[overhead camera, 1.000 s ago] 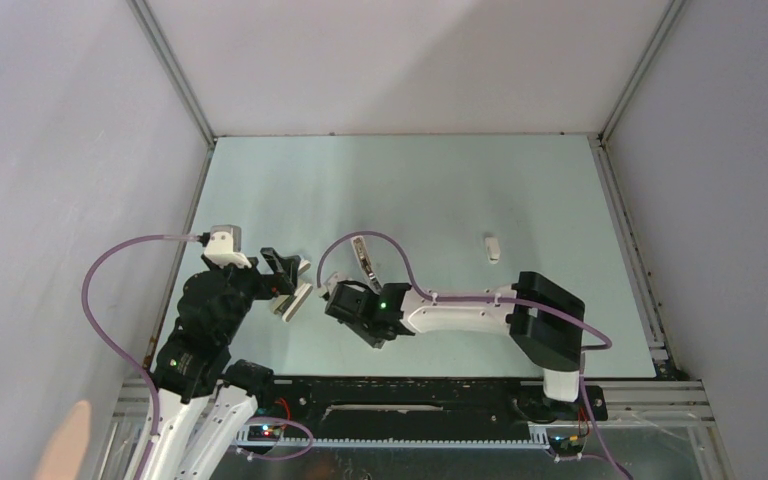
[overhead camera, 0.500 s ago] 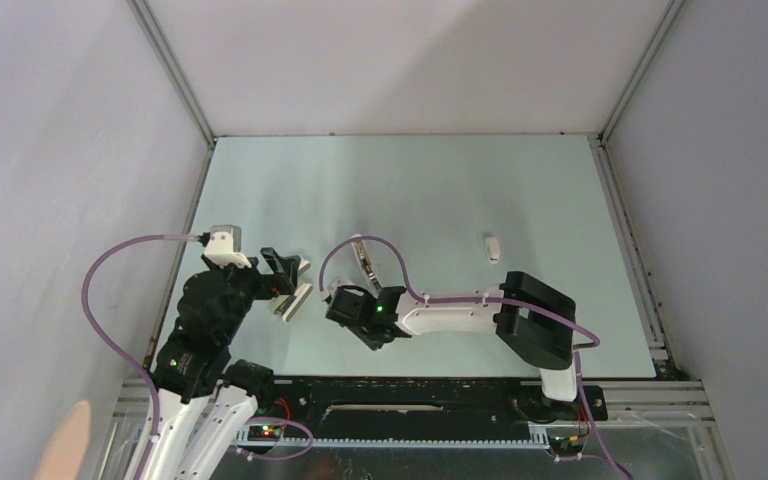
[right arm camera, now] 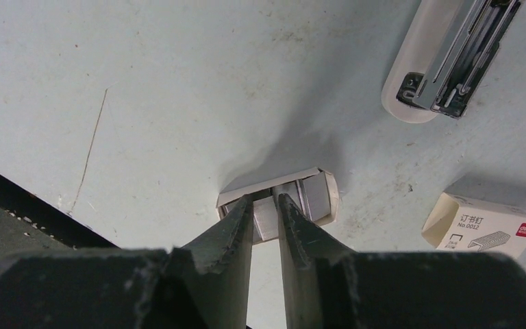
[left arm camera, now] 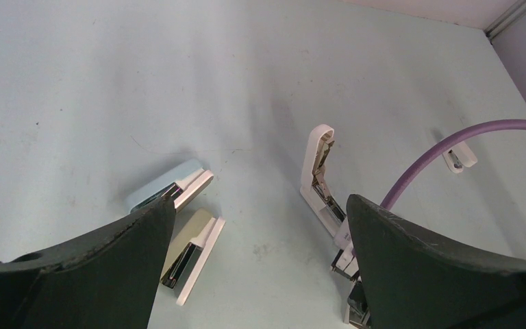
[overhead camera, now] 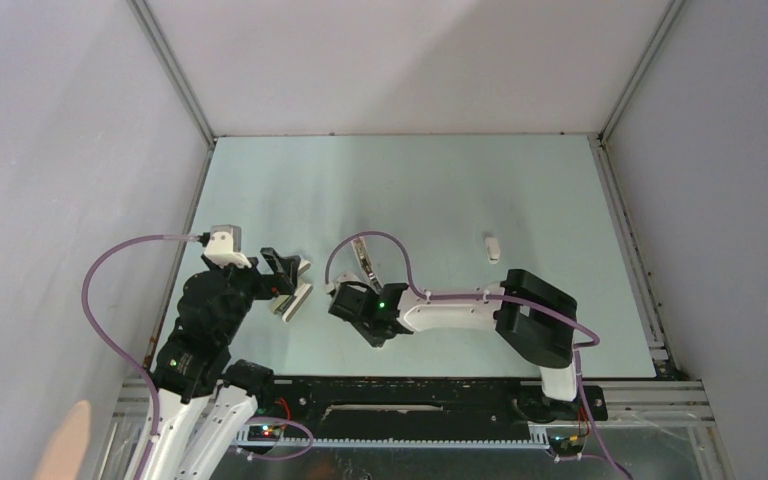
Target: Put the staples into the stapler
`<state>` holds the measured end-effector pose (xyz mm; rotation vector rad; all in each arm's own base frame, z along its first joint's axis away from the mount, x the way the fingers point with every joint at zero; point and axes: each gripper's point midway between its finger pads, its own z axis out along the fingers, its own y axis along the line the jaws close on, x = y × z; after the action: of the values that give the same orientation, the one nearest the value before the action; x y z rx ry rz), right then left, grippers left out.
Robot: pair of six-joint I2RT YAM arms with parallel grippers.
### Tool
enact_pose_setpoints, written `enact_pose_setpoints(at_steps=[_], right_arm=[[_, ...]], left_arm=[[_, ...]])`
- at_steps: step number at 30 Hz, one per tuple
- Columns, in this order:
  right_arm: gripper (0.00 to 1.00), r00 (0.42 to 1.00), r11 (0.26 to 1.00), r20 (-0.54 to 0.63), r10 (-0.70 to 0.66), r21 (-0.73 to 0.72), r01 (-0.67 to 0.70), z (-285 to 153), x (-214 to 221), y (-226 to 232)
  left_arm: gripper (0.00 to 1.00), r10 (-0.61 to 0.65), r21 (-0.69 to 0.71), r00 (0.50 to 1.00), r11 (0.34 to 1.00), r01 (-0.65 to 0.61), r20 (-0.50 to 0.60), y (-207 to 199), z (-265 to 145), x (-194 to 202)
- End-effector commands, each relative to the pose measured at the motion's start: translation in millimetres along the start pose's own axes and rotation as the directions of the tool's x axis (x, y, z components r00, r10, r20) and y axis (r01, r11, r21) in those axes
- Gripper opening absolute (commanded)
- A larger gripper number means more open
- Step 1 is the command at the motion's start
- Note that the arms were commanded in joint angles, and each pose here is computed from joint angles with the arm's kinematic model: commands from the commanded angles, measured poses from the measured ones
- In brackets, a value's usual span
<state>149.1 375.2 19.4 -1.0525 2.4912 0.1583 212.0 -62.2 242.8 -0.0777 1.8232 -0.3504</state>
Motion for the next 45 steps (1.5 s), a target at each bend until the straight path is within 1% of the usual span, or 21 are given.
enact_pose_setpoints(at_steps=[1,11,16,25,34,38,45], right_arm=[[0.24,0.998,0.999,-0.057,0.040,-0.033,-0.042,14.0,15.0,-0.1],[0.24,0.992,0.996,-0.109,0.063,-0.050,-0.069,22.2,23.7,-2.2],[0.22,0.992,0.996,-0.102,0.073,-0.053,-0.078,16.1,21.7,-5.4],[0.11,0.996,0.994,-0.003,0.086,-0.071,-0.086,-16.3,-3.7,-8.3],[0.07,0.987,0.995,0.132,0.097,-0.051,-0.091,-50.7,-29.4,-16.9],[0.07,0.982,0.993,0.147,0.115,-0.022,-0.113,-52.6,-26.4,-26.0],[0.07,0.965,0.977,0.178,0.194,0.056,-0.207,-47.6,-13.7,-55.8]], left_arm=[[0.98,-0.009,0.008,1.000,1.000,0.009,0.013,-1.8,2.2,-3.9],[0.98,-0.009,0.010,1.000,1.000,0.009,0.013,-2.3,2.1,-3.9],[0.98,-0.009,0.011,1.000,1.000,0.009,0.012,-2.4,2.3,-4.0],[0.98,-0.009,0.008,1.000,1.000,0.009,0.014,-1.8,2.1,-4.2],[0.98,-0.010,0.009,1.000,1.000,0.010,0.019,-2.2,1.7,-5.6],[0.98,-0.010,0.009,1.000,1.000,0.010,0.019,-2.2,1.7,-5.6],[0.98,-0.010,0.011,1.000,1.000,0.009,0.018,-2.4,2.0,-5.3]])
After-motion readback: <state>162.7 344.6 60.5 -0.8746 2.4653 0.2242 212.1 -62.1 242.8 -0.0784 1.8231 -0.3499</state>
